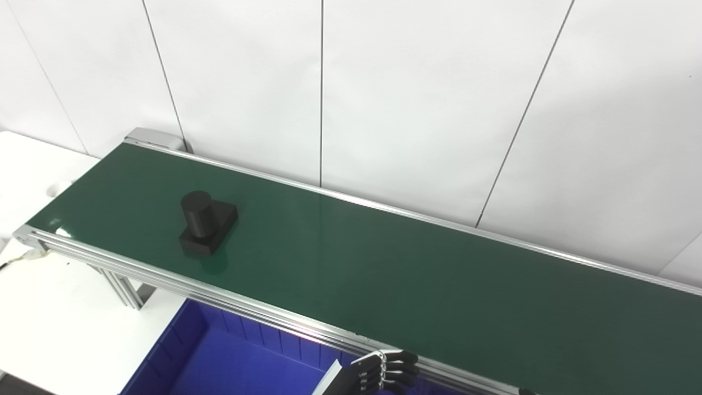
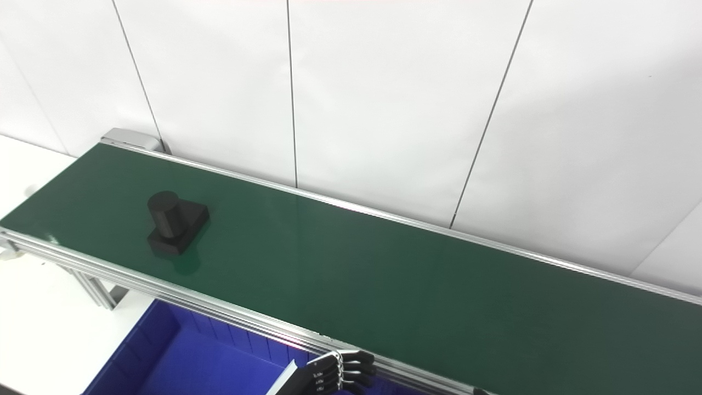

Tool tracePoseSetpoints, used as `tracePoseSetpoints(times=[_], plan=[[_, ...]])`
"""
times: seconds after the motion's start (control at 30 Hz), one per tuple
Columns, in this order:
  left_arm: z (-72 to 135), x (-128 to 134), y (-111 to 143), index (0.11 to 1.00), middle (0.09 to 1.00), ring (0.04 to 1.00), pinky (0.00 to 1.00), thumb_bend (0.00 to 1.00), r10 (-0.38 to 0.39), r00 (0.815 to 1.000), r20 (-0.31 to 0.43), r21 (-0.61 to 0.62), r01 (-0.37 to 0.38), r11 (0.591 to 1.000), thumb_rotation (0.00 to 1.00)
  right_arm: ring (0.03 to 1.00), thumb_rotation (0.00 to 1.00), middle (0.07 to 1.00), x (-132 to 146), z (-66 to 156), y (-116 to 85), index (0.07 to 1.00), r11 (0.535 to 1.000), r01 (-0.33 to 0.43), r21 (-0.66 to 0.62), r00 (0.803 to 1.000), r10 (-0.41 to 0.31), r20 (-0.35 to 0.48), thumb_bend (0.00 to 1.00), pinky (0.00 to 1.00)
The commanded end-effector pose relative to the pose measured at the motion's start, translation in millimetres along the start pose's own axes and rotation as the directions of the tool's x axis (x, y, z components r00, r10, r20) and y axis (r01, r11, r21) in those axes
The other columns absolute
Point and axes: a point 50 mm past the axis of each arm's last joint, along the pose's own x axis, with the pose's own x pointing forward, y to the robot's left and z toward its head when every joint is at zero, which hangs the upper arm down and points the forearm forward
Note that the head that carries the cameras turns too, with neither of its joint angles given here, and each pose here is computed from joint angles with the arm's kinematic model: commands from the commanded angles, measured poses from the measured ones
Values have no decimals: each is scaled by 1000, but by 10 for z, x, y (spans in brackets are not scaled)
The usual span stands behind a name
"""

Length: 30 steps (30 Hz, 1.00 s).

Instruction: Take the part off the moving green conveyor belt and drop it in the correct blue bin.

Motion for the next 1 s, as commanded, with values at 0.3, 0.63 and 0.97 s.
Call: tracePoseSetpoints(times=[0.3, 0.63, 0.97], plan=[[86, 64, -58, 754, 732, 684, 630, 892, 3, 998, 67, -9, -2, 1000, 521, 738, 551, 796, 31, 104, -41, 863, 1000, 14, -2, 996, -14, 94, 371, 637], [83, 60, -88, 754, 735, 684, 628, 898, 4, 998, 62, -22, -3, 1000, 513, 728, 577, 795, -4, 172, -62, 868, 1000, 23, -5, 994, -22, 111, 388, 624], [76, 66, -100, 755, 736, 684, 628, 911, 5, 998, 66, -17, -4, 1000, 539, 708, 562, 770, 45, 447, -126, 851, 1000, 27, -11, 975, -24, 223, 408, 605]])
